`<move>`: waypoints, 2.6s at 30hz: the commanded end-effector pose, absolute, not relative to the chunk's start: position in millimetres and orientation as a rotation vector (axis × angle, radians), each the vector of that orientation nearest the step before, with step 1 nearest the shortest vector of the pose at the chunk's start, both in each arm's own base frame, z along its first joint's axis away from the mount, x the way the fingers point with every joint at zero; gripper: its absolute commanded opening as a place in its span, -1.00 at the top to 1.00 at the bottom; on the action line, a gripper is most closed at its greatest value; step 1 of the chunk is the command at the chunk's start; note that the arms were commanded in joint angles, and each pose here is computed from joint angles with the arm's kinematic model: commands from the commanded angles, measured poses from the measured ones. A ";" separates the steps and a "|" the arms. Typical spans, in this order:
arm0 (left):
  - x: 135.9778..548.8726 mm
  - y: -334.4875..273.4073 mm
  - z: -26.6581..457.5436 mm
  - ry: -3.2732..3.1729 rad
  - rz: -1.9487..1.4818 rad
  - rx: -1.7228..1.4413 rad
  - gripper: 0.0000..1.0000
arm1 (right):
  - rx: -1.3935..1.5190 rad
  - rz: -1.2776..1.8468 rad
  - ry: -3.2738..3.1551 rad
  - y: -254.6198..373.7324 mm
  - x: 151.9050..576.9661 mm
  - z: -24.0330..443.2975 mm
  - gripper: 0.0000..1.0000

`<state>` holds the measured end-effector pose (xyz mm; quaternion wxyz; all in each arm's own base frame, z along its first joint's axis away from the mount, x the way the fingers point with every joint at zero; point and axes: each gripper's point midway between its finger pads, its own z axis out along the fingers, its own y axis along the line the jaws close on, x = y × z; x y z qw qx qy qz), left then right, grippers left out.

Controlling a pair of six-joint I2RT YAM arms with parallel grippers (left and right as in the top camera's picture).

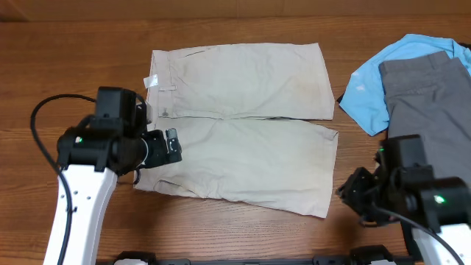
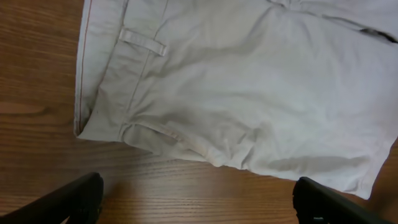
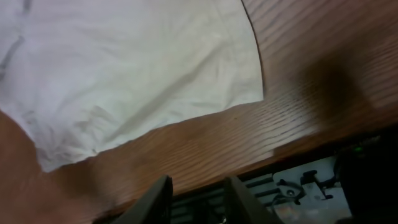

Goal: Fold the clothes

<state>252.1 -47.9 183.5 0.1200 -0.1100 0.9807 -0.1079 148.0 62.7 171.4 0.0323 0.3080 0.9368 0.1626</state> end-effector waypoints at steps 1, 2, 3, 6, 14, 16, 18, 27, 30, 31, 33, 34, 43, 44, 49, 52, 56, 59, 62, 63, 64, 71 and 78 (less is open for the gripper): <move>252.9 -50.3 172.1 2.908 -0.326 -0.362 -1.00 | 0.991 0.511 2.951 68.5 145.9 143.6 0.16; 253.3 -50.3 169.9 2.918 -0.325 -0.365 -1.00 | 1.017 0.518 2.966 70.4 146.7 134.6 0.07; 253.9 -50.4 167.5 2.927 -0.323 -0.367 -1.00 | 1.036 0.520 2.977 71.6 147.3 127.3 0.05; 255.5 -50.5 160.1 2.958 -0.316 -0.376 -1.00 | 1.064 0.535 3.009 76.0 152.6 106.4 0.06; 257.5 -50.7 148.0 3.007 -0.306 -0.389 -1.00 | 1.213 0.462 3.074 75.1 148.5 60.0 0.10; 257.7 -50.6 146.9 3.011 -0.304 -0.390 -1.00 | 1.256 0.442 3.086 74.5 144.0 48.6 0.11; 257.7 -50.6 146.6 3.013 -0.304 -0.390 -1.00 | 1.257 0.443 3.085 74.5 144.5 41.4 0.11; 257.7 -50.6 146.5 3.013 -0.304 -0.390 -1.00 | 1.374 0.437 3.043 74.4 141.3 27.5 0.07; 257.7 -50.7 146.4 3.013 -0.304 -0.390 -1.00 | 1.382 0.446 3.032 75.1 142.4 25.4 -0.09; 257.8 -50.7 146.5 3.013 -0.304 -0.390 -1.00 | 1.381 0.449 3.033 75.4 142.3 25.5 -0.14; 257.9 -50.7 146.3 3.014 -0.303 -0.390 -1.00 | 1.385 0.473 3.037 77.9 142.1 26.4 -0.17; 257.8 -50.7 146.2 3.014 -0.304 -0.391 -1.00 | 1.385 0.486 3.039 79.2 141.9 26.9 -0.17; 257.8 -50.7 146.1 3.015 -0.304 -0.391 -1.00 | 1.459 0.559 3.003 86.7 146.5 29.1 -0.15; 257.8 -50.6 146.0 3.015 -0.303 -0.391 -1.00 | 1.462 0.561 3.001 86.8 146.8 29.0 -0.14; 257.9 -50.7 146.1 3.014 -0.303 -0.391 -1.00 | 1.499 0.538 2.994 85.2 144.0 26.6 -0.14; 257.9 -50.7 146.2 3.014 -0.303 -0.391 -1.00 | 1.516 0.536 2.988 84.8 141.3 20.8 -0.12; 257.8 -50.6 146.0 3.015 -0.303 -0.391 -1.00 | 1.576 0.564 2.946 86.9 143.0 13.9 -0.10; 257.9 -50.7 146.2 3.014 -0.304 -0.391 -0.99 | 1.574 0.561 2.938 85.8 144.8 13.6 -0.11; 257.9 -50.7 146.2 3.014 -0.303 -0.391 -1.00 | 1.578 0.489 2.935 78.9 142.3 10.8 -0.11; 257.8 -50.6 146.0 3.015 -0.303 -0.391 -1.00 | 1.584 0.463 2.941 76.9 139.5 10.3 -0.12; 257.9 -50.7 146.2 3.014 -0.303 -0.391 -1.00 | 1.587 0.450 2.950 76.1 136.8 10.2 -0.14; 257.8 -50.7 146.1 3.015 -0.304 -0.391 -1.00 | 1.586 0.427 2.973 74.9 131.2 10.4 -0.22; 257.8 -50.6 146.0 3.015 -0.303 -0.391 -1.00 | 1.589 0.413 2.957 72.9 133.5 9.3 -0.24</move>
